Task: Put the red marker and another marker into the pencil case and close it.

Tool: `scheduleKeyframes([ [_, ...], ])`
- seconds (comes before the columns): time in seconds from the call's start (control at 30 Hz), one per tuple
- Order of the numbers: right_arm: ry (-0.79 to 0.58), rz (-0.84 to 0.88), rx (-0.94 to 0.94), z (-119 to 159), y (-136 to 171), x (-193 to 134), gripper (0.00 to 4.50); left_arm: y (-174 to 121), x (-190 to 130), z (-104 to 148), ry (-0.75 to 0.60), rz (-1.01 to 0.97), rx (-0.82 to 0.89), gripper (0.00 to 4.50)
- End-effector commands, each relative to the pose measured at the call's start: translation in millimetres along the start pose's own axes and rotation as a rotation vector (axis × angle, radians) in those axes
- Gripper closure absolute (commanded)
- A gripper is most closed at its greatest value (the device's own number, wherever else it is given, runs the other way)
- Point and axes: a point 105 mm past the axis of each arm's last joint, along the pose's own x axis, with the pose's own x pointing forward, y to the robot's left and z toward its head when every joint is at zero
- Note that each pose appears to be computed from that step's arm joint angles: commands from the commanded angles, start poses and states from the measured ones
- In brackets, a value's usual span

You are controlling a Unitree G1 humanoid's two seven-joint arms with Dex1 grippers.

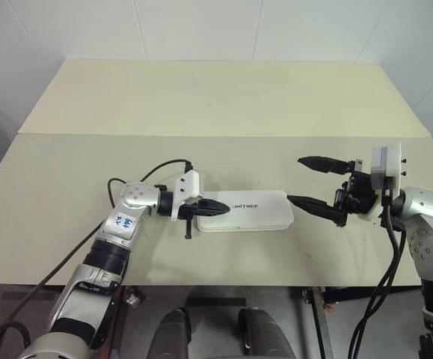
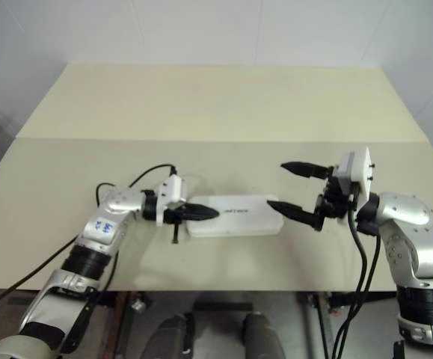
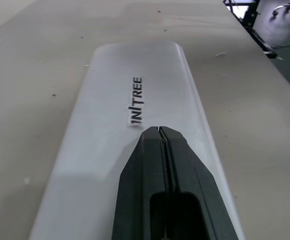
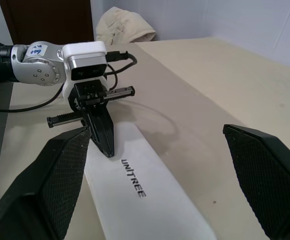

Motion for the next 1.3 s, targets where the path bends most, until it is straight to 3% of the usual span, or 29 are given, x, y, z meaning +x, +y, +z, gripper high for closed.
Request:
scheduleKeyframes([
  [0.03,-0.041,-0.014,-0.043,12.9,3.6,-1.5,0.00,-0.9,7.2,3.1,0.030,-0.017,0.020,4.46],
  [0.2,-0.053,-0.048,-0.049,12.6,6.7,-3.1,0.00,-5.2,9.3,-12.6,0.148,-0.068,-0.012,4.46],
  [0.33,-0.056,-0.057,-0.049,11.8,6.7,-2.7,0.00,-4.0,10.0,-11.5,0.164,-0.066,-0.017,4.46],
  [0.47,-0.059,-0.054,-0.047,10.3,6.5,-0.8,0.00,1.6,6.0,18.8,0.013,-0.029,-0.034,4.46],
  [0.63,-0.052,-0.027,-0.058,7.2,3.8,4.1,0.00,14.0,-24.7,61.0,-0.189,0.067,-0.070,4.46],
  [0.83,-0.053,0.005,-0.081,4.0,-3.1,10.6,0.00,18.3,-67.3,64.3,-0.199,0.198,-0.043,4.46],
  [1.07,-0.041,0.040,-0.086,1.2,-10.4,9.9,0.00,5.8,-119.2,48.1,-0.134,0.319,-0.011,2.19],
  [1.27,-0.039,0.053,-0.085,1.1,-12.2,-0.6,0.00,4.0,-140.0,44.6,-0.128,0.432,0.020,0.15],
  [1.3,-0.033,0.051,-0.083,-0.4,-12.5,-3.4,0.00,4.8,-141.5,45.2,-0.124,0.448,0.038,0.04],
])
